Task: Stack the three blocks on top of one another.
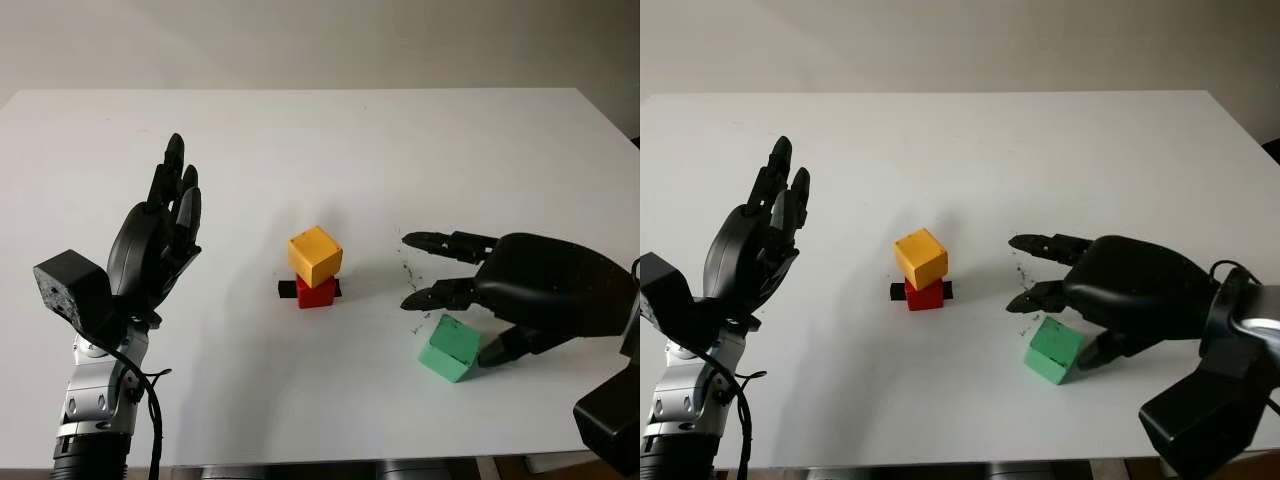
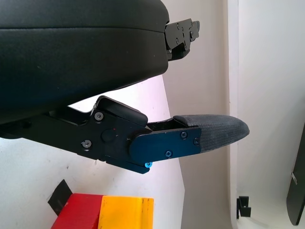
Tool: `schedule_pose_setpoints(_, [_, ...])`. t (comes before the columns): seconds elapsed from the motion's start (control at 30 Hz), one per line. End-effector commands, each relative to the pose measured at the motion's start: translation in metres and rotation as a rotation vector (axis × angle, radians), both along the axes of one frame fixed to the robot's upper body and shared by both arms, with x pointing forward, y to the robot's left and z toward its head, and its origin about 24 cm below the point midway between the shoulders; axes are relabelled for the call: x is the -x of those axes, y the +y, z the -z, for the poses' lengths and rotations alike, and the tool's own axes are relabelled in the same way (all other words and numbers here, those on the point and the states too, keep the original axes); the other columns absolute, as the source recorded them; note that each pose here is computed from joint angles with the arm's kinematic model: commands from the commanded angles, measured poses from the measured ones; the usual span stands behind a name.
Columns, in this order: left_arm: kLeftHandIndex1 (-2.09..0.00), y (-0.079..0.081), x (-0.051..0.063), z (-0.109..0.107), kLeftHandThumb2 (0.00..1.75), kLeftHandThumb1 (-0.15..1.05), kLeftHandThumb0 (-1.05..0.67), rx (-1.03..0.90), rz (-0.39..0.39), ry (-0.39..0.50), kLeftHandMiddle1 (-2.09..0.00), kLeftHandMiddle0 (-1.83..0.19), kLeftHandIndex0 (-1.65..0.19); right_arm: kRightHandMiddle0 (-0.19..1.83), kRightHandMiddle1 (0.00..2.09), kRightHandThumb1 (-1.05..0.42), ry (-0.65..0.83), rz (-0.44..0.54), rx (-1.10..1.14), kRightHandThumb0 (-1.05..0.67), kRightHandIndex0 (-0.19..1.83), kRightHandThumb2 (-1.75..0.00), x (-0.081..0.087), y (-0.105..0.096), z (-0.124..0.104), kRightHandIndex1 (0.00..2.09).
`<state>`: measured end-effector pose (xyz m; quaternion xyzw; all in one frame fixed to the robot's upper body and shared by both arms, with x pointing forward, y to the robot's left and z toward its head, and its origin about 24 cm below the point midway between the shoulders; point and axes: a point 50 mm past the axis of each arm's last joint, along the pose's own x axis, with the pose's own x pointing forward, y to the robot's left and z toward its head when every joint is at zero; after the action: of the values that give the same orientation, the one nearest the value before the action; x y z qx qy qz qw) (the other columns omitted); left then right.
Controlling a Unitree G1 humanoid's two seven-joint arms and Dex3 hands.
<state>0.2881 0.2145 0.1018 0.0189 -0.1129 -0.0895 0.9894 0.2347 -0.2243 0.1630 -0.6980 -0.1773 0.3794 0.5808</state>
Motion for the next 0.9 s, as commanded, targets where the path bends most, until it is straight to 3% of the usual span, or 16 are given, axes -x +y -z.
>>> schedule_pose_setpoints(0.0, [-0.01,0.0018,0.0006,-0.0023,0.54,1.05,-0.78,-0.006,-0.001,-0.008,-0.04,0.19,0.19,0.67,0.52,-0.91,-0.015,-0.014,-0.014,-0.44,0.17,-0.06,-0.0016,0.0018,-0.0037,0.09])
schedule_pose_setpoints(0.43, [-0.02,0.0025,0.0004,-0.0026,0.54,1.05,-0.77,0.000,-0.003,-0.003,-0.05,0.19,0.19,0.73,1.00,-0.88,0.020,-0.027,-0.007,-0.42,0.29,-0.05,-0.0017,0.0019,-0.0022,0.07])
schedule_pose_setpoints(0.87, [0.00,0.0011,0.0008,-0.0014,0.55,1.05,-0.76,0.002,0.001,-0.004,-0.03,0.19,0.19,0.61,1.13,-0.90,0.079,-0.001,-0.057,-0.45,0.29,-0.06,-0.0051,0.0037,-0.0031,0.06])
